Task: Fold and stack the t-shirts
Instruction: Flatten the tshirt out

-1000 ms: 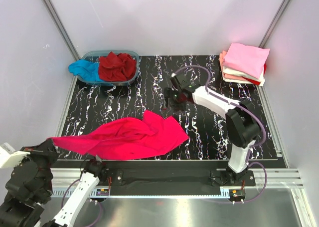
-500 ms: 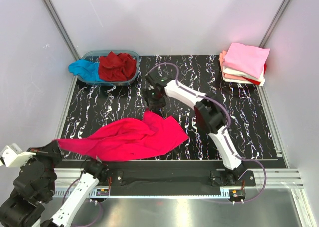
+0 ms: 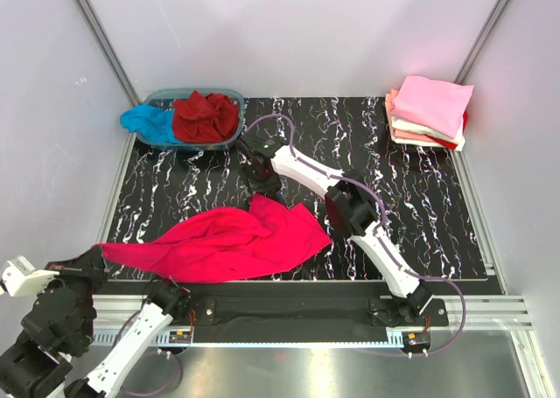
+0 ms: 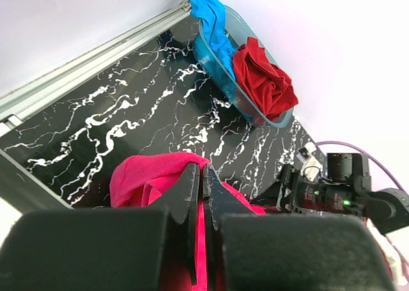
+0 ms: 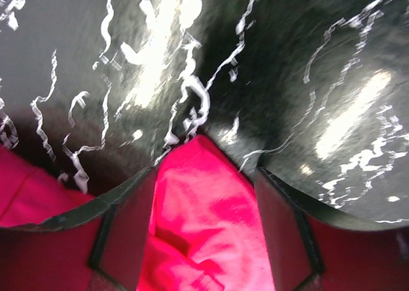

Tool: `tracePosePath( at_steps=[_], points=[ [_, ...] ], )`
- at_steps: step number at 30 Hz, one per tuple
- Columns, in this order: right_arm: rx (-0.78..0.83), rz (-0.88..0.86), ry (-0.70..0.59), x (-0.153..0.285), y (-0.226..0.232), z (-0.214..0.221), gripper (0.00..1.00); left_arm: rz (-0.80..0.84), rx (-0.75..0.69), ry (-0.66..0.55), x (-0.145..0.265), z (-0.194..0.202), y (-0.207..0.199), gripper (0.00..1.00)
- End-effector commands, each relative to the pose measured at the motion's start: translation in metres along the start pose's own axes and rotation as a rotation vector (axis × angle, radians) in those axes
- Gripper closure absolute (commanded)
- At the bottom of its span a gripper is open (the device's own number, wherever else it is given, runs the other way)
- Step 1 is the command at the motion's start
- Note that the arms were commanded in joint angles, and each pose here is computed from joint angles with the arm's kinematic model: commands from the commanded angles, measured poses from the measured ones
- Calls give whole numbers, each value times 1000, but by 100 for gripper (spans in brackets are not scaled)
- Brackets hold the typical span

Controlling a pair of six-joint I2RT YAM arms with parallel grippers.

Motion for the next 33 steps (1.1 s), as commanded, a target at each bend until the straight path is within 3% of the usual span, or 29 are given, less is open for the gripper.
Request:
tracePosePath(
  at_steps=[1,5,7,9,10,13,19,24,25,29,33],
  points=[
    [54,100,-9,-9,-6,5,32,-81,-58,20,0,10,28,98],
    [76,148,8,-17,-11,16,52,-77,-49,20,0,10,30,98],
    [79,155,14,-19,-10,21,70,-74,-48,25,0,11,31,98],
    [75,158,14,-19,-13,23,78,-72,-46,24,-1,11,31,98],
    [78,162,21,-21,-15,26,87,-67,-46,26,-1,10,31,98],
    [89,168,3,-14,-16,22,100,-61,-45,27,-1,9,29,98],
    [70,217,-142,47,-33,-18,100,-10,-73,21,0,-9,5,100],
    [-155,179,-252,135,-103,-56,100,39,-134,26,-3,-28,-31,100],
    [-188,172,-246,141,-117,-51,100,46,-158,25,-4,-31,-36,100],
    [-301,149,-414,241,-167,-57,100,71,-234,45,-14,-40,-72,100],
    [-364,184,-533,315,-205,-40,100,141,-216,-17,-14,-71,-107,100]
  ],
)
Point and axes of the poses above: each gripper's point midway between its finger pads, its own x axis back along the fingers, its own y axis along the line the jaws close on, z = x × y, the point moved 1 cm from there along x, back along the fingers, and after that the axes turned 7 degrees about -x, right-handed, at the moved point
